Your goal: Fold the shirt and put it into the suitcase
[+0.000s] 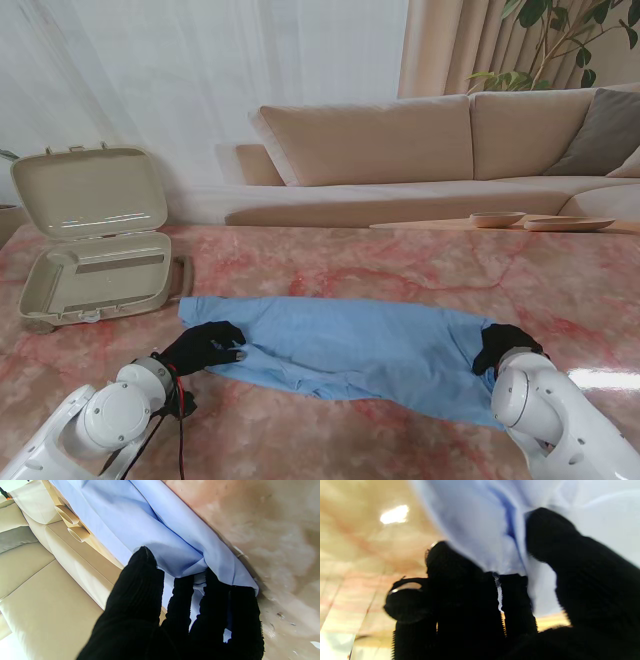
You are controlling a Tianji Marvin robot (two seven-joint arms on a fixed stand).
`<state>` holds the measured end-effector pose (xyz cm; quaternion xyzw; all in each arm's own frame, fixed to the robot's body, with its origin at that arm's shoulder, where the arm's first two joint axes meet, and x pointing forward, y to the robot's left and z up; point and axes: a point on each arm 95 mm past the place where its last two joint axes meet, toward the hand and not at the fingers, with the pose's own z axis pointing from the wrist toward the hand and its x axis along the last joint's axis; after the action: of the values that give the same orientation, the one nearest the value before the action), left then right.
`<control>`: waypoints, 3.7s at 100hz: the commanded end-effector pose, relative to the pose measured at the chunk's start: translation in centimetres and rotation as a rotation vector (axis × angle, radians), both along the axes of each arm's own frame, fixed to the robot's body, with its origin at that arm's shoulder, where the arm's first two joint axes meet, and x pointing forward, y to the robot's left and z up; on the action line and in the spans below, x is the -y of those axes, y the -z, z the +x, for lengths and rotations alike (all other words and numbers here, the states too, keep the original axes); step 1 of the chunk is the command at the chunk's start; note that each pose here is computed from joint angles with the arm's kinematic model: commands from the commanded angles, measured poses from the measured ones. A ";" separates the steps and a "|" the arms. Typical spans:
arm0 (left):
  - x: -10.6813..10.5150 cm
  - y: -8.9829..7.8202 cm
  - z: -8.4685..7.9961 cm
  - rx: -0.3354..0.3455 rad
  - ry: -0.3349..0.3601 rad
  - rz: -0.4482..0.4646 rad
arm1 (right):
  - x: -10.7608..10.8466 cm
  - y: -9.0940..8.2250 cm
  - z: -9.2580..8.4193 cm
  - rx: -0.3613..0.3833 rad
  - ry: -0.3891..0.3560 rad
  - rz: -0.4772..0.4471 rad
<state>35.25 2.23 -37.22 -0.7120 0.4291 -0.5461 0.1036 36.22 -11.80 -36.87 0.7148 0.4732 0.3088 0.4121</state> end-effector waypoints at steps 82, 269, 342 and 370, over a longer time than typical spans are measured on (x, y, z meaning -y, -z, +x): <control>0.0 0.8 -0.4 -0.024 -0.004 -0.001 | -0.9 1.7 -1.0 -0.269 -0.014 0.068; -1.7 2.4 -0.6 -0.065 -0.011 -0.006 | 1.0 -6.6 2.4 0.134 0.100 0.439; 1.4 3.0 1.5 -0.060 0.084 -0.095 | -3.2 -12.6 4.0 0.264 -0.005 0.560; 2.7 3.4 2.2 -0.061 0.107 -0.134 | -6.7 -14.3 5.0 0.284 -0.063 0.634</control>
<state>38.43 -0.19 -38.51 -0.6935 0.4290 -0.5782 0.0265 40.97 -6.43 -23.45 0.7450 0.3140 0.5378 0.2390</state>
